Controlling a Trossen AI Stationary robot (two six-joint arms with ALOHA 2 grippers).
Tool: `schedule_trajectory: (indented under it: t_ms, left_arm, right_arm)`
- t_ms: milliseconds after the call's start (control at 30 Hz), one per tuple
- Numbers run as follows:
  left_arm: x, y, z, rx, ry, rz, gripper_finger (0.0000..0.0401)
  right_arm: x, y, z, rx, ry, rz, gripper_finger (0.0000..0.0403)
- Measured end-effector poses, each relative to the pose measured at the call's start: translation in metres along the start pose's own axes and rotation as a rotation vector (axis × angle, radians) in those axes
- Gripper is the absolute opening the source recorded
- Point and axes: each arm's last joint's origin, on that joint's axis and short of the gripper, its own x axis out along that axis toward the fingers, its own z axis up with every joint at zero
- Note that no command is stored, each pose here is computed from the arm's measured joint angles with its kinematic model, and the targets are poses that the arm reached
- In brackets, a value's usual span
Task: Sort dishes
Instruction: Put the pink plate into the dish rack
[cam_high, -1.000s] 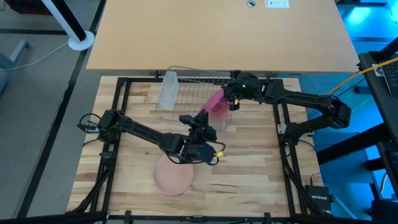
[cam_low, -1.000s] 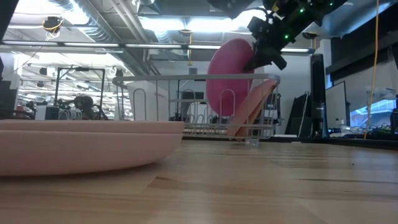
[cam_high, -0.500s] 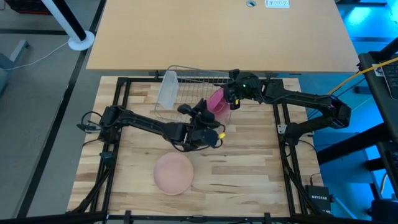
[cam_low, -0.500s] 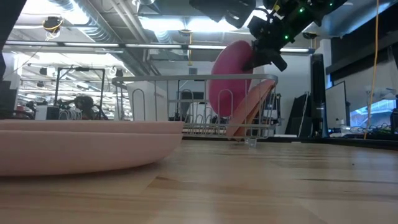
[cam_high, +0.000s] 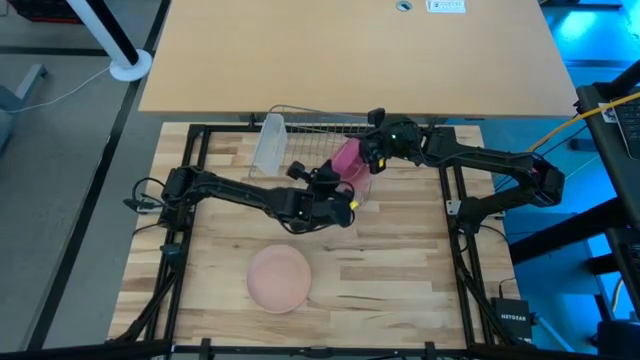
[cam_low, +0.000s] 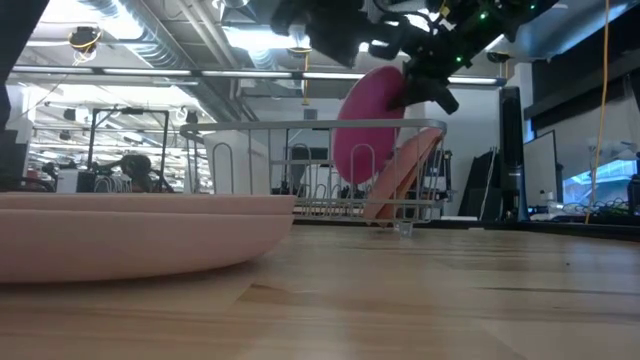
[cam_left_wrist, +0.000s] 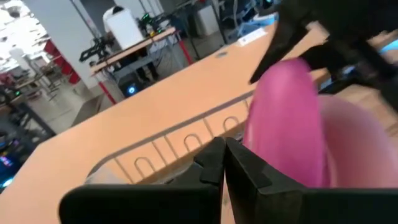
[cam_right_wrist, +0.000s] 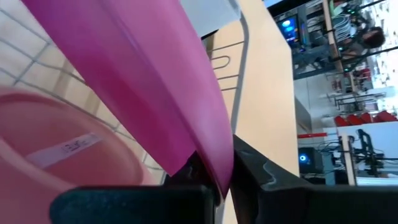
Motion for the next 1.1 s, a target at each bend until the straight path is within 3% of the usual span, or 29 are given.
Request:
schedule_trajectory:
  t_ms: [733, 1100]
  left_arm:
    - [-0.002, 0.017, -0.021, -0.084, 0.026, 0.075, 0.0001]
    - [0.013, 0.027, -0.029, -0.088, 0.193, 0.031, 0.0001]
  right_arm:
    - [-0.001, 0.003, -0.003, -0.015, 0.043, 0.024, 0.0026]
    - [-0.001, 0.003, -0.003, -0.015, 0.043, 0.024, 0.0026]
